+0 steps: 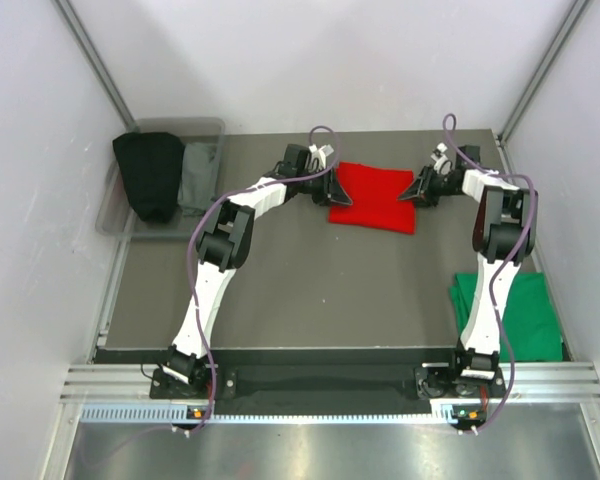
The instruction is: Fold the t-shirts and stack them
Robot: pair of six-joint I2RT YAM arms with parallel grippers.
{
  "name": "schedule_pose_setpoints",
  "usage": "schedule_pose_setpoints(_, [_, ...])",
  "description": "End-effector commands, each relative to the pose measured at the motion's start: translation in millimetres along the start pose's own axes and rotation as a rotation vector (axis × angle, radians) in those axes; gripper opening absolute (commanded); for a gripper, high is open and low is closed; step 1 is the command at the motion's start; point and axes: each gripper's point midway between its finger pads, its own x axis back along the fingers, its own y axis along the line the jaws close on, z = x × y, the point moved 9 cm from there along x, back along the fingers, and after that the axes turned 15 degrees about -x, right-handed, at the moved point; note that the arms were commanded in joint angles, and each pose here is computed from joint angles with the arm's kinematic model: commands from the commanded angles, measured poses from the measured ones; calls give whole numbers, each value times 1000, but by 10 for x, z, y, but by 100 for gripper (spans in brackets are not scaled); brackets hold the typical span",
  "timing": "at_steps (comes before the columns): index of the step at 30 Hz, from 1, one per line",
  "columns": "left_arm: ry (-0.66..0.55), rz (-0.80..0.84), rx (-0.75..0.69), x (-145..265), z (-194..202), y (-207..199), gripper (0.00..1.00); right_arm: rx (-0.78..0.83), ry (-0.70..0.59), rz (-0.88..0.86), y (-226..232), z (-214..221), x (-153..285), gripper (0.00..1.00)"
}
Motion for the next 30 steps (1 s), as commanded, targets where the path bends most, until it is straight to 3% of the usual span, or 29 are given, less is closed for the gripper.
schedule_pose_setpoints(1, [-27, 24, -68, 6, -125, -103, 31, -21, 73, 60, -124, 192, -234, 12])
schedule_pose_setpoints(2, [-28, 26, -72, 7, -133, -119, 31, -20, 68, 61, -119, 181, -226, 1])
schedule_pose_setpoints(3, [-28, 26, -73, 19, -139, -122, 31, -20, 69, 63, -137, 188, -233, 0])
schedule_pose_setpoints(9, [-31, 18, -129, 140, -245, -260, 29, 19, 70, 72, -97, 241, -156, 0])
schedule_pose_setpoints(15, [-75, -138, -333, 847, -557, -739, 29, 251, 41, 148, 295, 382, 337, 0])
schedule_pose_setpoints(25, [-197, -338, -495, 1732, -601, -1303, 32, 387, 256, 293, 230, 1356, 1030, 0])
schedule_pose_setpoints(30, [-258, -384, -543, 1967, -609, -1547, 34, 477, 233, 385, 251, 1879, 1455, 0])
